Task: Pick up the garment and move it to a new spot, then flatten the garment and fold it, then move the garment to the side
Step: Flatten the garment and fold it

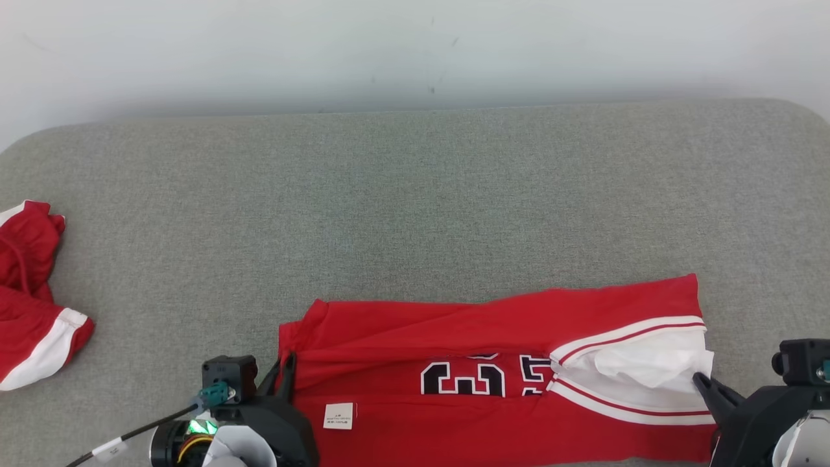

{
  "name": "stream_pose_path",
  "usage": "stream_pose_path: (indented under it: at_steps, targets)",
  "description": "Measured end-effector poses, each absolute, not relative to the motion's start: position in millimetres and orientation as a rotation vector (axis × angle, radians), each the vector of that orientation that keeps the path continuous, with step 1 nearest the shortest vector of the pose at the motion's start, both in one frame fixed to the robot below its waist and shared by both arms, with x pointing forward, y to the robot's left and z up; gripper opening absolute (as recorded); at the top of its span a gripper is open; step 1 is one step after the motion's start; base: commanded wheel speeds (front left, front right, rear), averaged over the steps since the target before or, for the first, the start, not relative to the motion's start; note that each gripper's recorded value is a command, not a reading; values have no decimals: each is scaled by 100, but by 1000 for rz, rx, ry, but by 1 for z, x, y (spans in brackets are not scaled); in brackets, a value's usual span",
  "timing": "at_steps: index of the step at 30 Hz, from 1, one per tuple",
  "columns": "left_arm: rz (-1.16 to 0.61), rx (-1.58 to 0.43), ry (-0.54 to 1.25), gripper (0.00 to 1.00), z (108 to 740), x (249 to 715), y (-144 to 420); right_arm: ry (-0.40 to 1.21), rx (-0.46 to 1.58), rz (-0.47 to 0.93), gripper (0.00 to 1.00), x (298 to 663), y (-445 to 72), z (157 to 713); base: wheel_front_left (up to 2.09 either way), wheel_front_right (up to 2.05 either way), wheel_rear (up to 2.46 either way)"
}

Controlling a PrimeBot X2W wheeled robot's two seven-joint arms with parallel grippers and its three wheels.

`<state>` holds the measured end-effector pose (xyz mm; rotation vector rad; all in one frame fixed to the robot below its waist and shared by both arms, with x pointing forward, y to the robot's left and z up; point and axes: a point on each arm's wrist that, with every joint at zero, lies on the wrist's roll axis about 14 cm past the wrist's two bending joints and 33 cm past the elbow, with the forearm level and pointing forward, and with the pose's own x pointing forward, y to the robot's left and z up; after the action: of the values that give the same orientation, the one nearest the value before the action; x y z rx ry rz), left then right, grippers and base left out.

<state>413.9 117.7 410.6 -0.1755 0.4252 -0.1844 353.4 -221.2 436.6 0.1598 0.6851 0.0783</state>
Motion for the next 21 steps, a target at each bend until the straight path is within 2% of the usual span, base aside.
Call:
stream_pose_path:
  at_steps: [1,2,3,4,9,15,21]
  targets:
    - [-184,-177,431,86,409,412,118,690,156,77,20,352,-221,435,0,0,0]
    - [-182,-180,432,100,409,412,118,697,151,77,49,351,-221,434,0,0,0]
    - [-181,-182,431,100,408,411,118,710,149,81,95,349,-220,431,0,0,0]
    - [-180,-183,431,100,408,410,118,724,148,84,100,346,-218,428,0,0,0]
    - [-153,-206,385,100,411,404,123,773,134,78,100,333,-219,419,0,0,0]
    - [-127,-271,258,100,435,399,131,736,145,57,100,329,-224,426,0,0,0]
    - [-114,-263,46,100,487,385,144,700,161,38,100,324,-227,432,0,0,0]
